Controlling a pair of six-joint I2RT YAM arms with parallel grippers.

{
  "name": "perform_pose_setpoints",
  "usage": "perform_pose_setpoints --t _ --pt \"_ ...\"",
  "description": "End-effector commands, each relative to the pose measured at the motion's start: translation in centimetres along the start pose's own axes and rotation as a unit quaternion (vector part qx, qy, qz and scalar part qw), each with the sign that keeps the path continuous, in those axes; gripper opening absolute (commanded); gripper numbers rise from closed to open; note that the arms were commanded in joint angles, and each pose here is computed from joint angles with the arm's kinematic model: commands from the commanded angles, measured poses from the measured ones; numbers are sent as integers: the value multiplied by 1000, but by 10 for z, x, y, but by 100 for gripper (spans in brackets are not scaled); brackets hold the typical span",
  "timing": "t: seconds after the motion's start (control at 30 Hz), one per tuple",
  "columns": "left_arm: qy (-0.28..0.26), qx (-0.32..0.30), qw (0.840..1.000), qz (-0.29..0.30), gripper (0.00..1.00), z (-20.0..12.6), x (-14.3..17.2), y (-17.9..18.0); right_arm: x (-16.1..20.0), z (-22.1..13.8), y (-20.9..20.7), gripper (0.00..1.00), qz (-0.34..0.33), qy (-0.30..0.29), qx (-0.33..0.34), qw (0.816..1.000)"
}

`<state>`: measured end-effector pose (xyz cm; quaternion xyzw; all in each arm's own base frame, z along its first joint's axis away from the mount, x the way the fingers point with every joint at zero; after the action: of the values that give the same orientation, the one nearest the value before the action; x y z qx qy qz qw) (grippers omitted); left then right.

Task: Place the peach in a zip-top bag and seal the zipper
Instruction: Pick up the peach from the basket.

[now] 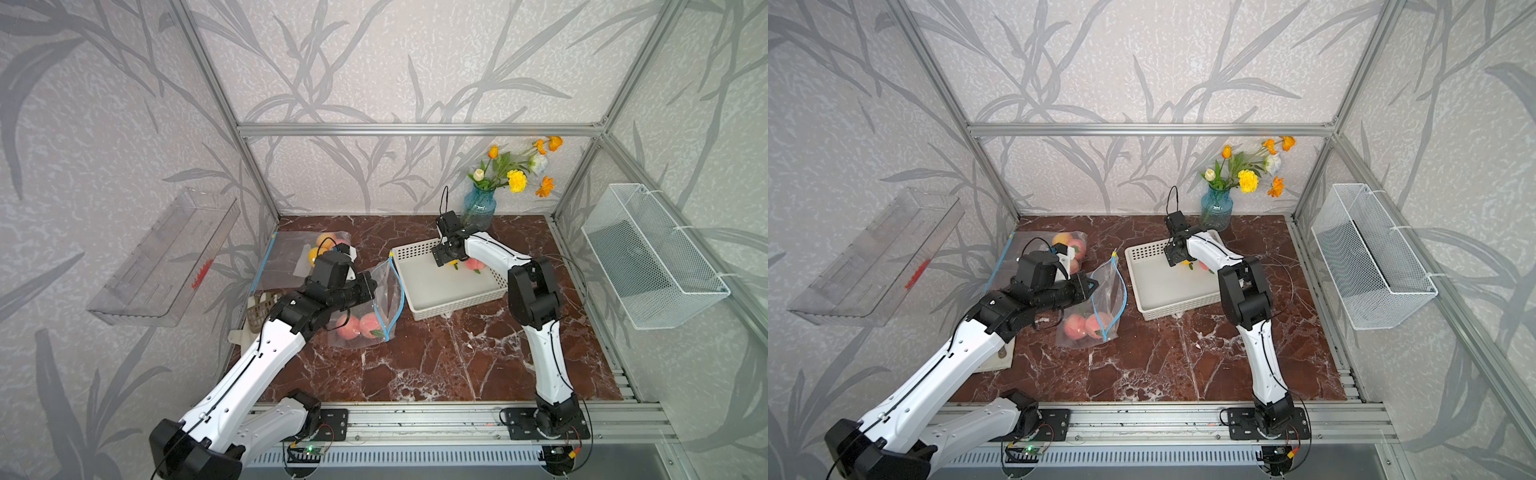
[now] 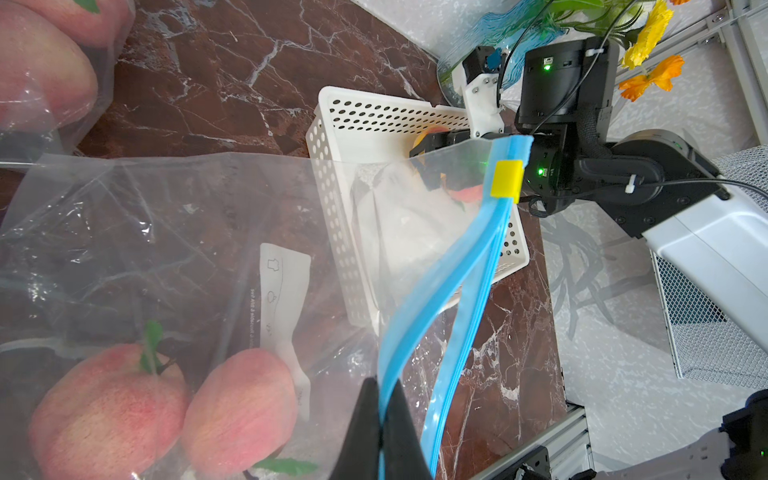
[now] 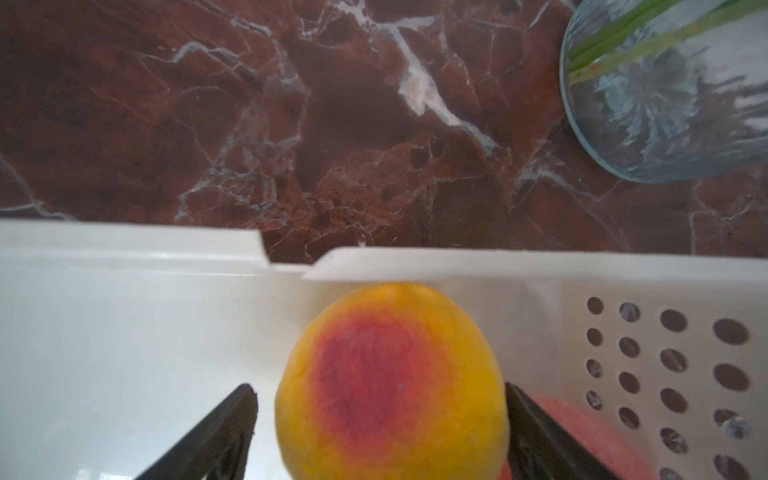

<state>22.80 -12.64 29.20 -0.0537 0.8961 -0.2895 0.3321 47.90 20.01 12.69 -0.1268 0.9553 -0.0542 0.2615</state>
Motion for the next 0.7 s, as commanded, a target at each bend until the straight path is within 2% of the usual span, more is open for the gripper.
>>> perform_pose_setpoints --t 0.0,0.27,0.43,0.67 --pt "-3 2 1000 2 0 0 0 2 -2 -1 0 82 9 10 1 1000" --pt "-4 1 1000 -1 0 0 0 2 -1 -15 5 59 32 10 -47 998" --pt "-5 2 1000 -2 0 -1 0 2 -1 -43 4 56 48 -9 -82 995" --pt "-8 5 1000 -1 0 -4 -2 0 -6 -131 -8 56 53 -94 -151 983"
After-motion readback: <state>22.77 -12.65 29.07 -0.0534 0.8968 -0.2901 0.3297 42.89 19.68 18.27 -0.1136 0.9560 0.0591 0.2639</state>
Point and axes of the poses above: each gripper's point midway between its finger pads, its own z axis out along the fingers, its own y axis along the line the jaws close on, x = y × z, the point moved 8 cm from there along -z, back along the fingers, and after that the axes turned 4 degrees about z, right-handed, at the moved point
